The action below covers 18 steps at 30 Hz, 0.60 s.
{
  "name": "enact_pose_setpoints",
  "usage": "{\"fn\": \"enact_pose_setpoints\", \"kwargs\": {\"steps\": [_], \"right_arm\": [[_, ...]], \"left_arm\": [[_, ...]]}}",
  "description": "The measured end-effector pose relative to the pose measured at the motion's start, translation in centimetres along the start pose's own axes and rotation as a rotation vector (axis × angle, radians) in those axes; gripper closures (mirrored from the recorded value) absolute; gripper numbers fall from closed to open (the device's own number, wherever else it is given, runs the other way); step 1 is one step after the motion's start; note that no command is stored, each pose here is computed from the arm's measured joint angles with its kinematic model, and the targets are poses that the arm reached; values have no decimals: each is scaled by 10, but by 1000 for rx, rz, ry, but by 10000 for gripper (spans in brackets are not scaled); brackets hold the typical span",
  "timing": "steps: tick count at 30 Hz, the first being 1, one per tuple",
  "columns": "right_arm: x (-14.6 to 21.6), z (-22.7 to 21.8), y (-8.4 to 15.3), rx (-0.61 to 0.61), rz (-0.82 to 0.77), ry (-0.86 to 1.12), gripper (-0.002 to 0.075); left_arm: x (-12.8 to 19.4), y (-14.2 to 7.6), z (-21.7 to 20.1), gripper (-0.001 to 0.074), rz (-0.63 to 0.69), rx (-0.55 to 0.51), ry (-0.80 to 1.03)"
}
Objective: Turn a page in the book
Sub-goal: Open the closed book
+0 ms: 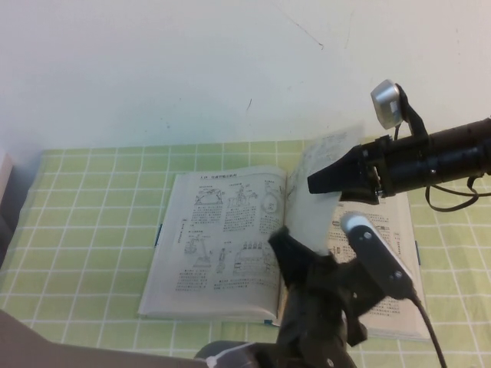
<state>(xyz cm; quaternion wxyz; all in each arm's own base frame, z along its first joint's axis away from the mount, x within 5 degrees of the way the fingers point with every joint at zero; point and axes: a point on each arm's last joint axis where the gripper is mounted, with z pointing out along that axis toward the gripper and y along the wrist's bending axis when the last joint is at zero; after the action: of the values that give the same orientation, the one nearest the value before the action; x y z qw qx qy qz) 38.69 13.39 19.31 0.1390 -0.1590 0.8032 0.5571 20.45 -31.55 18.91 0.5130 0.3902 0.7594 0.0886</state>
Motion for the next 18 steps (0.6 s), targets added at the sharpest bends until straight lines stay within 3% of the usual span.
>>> {"fn": "enact_pose_setpoints", "kwargs": {"steps": [6,13,14,18], "right_arm": [[-5,-8,21,-3,-52,-25,412],[-7,-20,40,17,-120,-23,412],[-3,-31,49,77,-190,30,412],[8,-39,44,205,-237,172,428]], "left_arm": [[14,22,7,739,-65,-139,141],[31,38,15,739,-193,-183,297],[37,42,17,739,-245,-185,350],[45,46,23,739,-313,-147,408]]}}
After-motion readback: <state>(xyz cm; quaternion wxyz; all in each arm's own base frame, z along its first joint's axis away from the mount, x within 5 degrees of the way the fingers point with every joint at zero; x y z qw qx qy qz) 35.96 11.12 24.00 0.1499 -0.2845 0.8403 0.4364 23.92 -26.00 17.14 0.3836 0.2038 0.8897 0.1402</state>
